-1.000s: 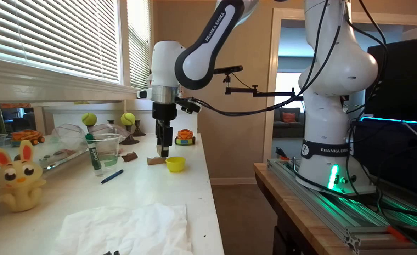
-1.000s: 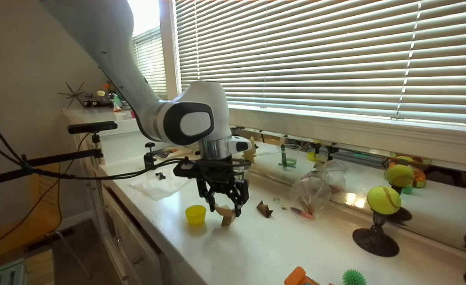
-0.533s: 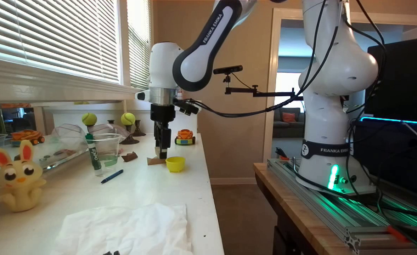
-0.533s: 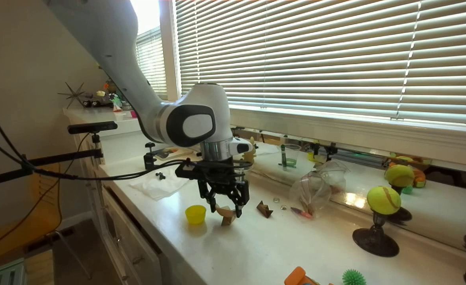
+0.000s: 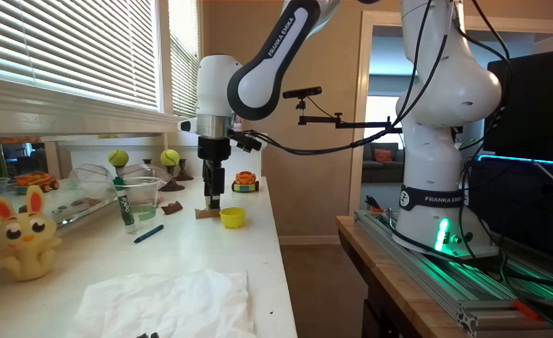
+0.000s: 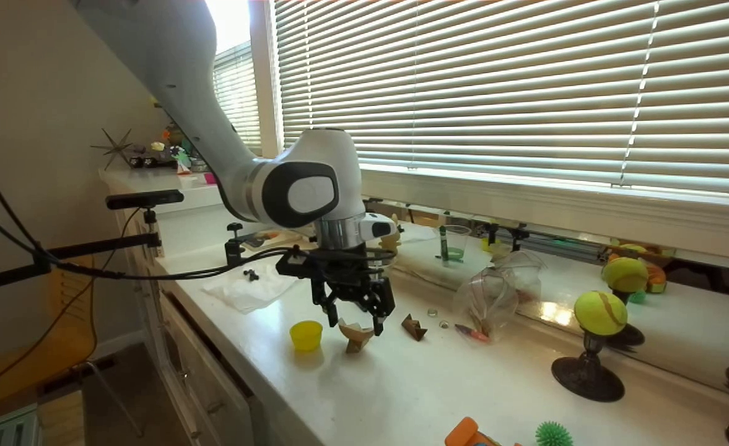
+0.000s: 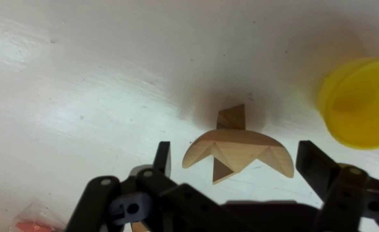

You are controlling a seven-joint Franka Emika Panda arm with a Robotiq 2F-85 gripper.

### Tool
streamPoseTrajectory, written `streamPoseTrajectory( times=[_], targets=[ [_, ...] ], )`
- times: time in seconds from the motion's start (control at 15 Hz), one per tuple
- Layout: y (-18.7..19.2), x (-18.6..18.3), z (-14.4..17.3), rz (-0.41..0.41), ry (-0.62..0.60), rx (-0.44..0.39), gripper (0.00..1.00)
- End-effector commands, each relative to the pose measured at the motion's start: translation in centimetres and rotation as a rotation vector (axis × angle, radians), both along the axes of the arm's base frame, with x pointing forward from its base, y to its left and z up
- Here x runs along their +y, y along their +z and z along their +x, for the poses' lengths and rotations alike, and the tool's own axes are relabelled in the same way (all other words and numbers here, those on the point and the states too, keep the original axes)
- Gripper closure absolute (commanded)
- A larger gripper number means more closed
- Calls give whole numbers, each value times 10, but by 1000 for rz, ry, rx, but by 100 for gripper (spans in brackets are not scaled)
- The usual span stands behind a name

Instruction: Put the wooden object over the other

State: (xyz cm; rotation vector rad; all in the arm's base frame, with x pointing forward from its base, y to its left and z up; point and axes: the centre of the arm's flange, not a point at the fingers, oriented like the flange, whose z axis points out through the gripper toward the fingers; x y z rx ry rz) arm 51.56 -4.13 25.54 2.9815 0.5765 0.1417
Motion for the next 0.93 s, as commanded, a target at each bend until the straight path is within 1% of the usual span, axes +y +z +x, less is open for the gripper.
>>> streamPoseTrajectory(
  times=[0.0,0.07,0.13,0.2,0.33,0.47,0.6,0.87],
  targets=[
    [22,1,-2,-31,-11,4,0],
    [37,-3,-9,-48,-14,9,0],
    [53,-9,-17,-63,-13,33,0],
    [69,-16,-26,-59,-15,63,0],
    [99,-29,-45,-68,-57,124,0],
    [126,-37,-62,-39,-108,170,0],
    [151,-42,-75,9,-185,170,0],
    [180,-41,-94,89,-280,119,0]
  ],
)
